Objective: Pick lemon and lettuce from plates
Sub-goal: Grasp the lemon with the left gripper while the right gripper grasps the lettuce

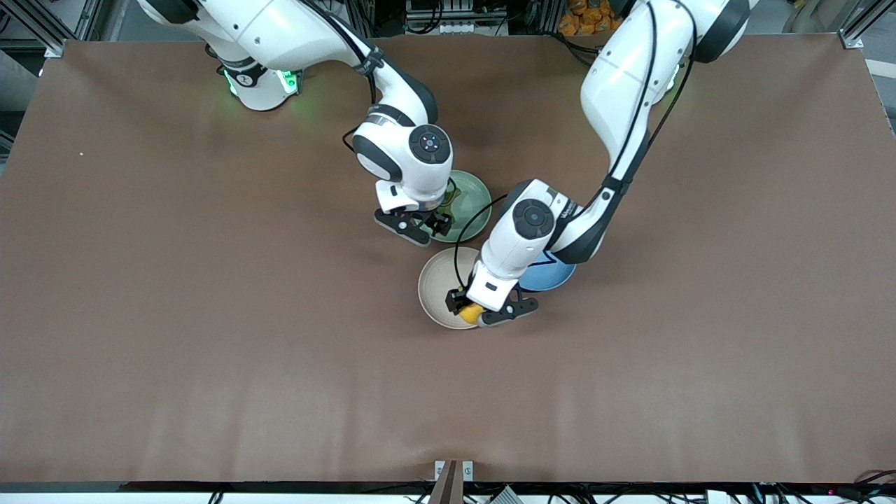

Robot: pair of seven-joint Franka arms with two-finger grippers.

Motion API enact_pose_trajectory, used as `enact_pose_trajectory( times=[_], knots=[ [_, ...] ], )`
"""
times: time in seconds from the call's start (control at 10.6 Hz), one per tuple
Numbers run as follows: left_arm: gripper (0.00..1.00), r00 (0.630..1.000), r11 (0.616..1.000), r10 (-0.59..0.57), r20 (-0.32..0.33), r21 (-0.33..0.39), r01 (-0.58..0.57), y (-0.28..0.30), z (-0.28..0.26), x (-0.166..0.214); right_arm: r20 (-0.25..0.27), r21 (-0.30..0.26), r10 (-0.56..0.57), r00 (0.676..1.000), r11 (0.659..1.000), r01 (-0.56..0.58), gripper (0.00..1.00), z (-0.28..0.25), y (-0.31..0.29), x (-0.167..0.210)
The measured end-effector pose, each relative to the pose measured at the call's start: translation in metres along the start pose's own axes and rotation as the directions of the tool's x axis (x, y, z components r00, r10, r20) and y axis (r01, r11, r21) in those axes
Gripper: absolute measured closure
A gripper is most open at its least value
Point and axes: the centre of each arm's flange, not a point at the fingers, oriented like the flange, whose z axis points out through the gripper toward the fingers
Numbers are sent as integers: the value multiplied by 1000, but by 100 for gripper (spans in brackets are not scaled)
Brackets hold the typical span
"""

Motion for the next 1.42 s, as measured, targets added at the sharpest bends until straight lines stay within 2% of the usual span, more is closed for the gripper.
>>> enact_pose_trajectory(
  times=[0.28,0.47,0.76,1.04,1.13,1.23,1.42],
  knots=[
    [34,997,999,-49,-56,7,50,0,-77,50,4,25,-50,999,998,50,0,1,-14,-27],
    [34,998,998,-25,-50,57,28,-23,-116,88,4,22,-85,996,996,85,0,5,-19,-48],
    [34,997,983,70,29,166,-74,-80,-146,137,7,-4,-130,991,991,130,0,28,-22,-70],
    [34,986,956,132,102,249,-153,-135,-141,162,17,-5,-143,990,990,143,0,38,-24,-78],
    [34,980,945,152,131,271,-183,-159,-135,169,18,-5,-144,989,990,144,5,38,-25,-79],
    [34,970,933,181,166,282,-222,-187,-130,178,18,-3,-143,990,990,143,17,37,-25,-78],
    [34,957,922,199,209,290,-255,-247,-130,203,17,2,-139,990,990,139,48,35,-27,-77]
  ],
)
